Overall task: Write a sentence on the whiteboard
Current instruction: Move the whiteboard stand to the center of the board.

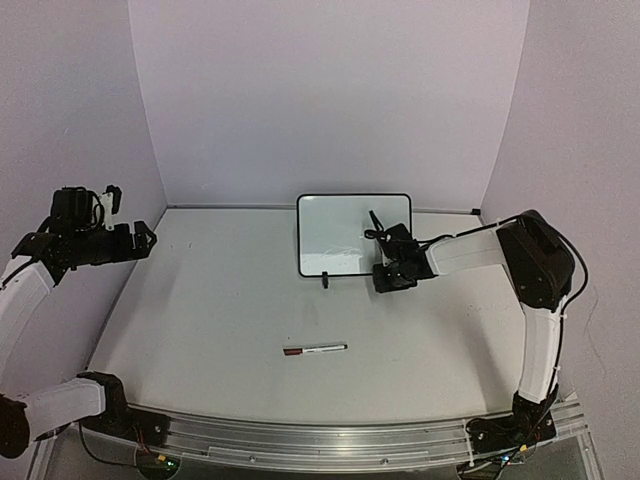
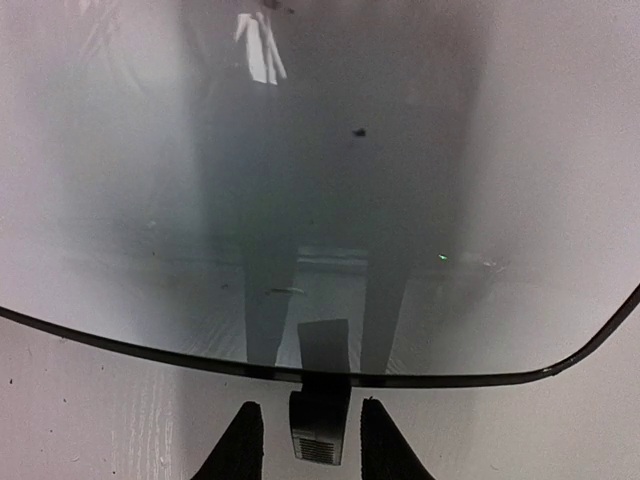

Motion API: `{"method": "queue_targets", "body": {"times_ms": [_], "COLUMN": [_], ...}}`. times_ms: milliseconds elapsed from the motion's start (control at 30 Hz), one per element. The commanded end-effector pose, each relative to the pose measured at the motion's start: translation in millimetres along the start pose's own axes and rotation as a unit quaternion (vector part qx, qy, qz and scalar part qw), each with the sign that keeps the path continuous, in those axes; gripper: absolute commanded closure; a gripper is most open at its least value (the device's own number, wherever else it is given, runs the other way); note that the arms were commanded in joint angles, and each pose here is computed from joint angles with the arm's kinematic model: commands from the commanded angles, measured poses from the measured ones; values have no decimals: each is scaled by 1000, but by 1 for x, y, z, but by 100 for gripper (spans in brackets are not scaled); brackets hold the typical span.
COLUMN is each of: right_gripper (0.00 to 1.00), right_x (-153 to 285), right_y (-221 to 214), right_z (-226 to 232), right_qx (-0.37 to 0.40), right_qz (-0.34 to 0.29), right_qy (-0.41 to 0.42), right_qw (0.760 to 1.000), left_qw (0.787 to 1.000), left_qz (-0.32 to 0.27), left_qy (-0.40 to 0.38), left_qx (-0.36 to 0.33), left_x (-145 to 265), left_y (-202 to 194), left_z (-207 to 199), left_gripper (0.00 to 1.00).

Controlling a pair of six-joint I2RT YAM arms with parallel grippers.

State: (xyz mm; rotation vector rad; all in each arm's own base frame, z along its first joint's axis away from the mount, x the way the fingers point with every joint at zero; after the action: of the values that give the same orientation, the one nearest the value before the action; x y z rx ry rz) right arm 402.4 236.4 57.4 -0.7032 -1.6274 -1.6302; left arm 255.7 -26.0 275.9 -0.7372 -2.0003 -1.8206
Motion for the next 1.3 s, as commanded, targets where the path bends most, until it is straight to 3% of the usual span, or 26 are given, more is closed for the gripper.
{"method": "queue_targets", "body": {"times_ms": [0, 300, 1267], "right_gripper": [75, 100, 100], "right_x": [-3, -2, 80], "right_y": [17, 13, -65], "right_z": [5, 8, 79], "right_qx": [11, 40, 26], "right_qz": [-31, -34, -95], "right_qy": [-9, -14, -56], "right_qw": [999, 999, 994], "left_qw": [1000, 1000, 1000], "left_qz": [-13, -7, -3], "left_qy": [10, 18, 20], "left_qx": [-8, -7, -5], "left_x": [0, -4, -5], "left_y": [5, 4, 3], "left_z": [2, 5, 5], "left_gripper": [0, 0, 0]}}
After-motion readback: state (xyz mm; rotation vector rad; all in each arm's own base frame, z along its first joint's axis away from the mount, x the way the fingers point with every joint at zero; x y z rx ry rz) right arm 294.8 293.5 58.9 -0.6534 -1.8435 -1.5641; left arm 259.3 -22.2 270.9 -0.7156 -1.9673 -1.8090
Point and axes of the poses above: each gripper's point midway between its finger pads, its own x axis back along the fingers, its own z axis along the line the jaws close on, y = z × x, the point moved 5 cm from there along x, back along the fingers, and after that the axes turned 6 degrees about -x, right-handed, at the moved point
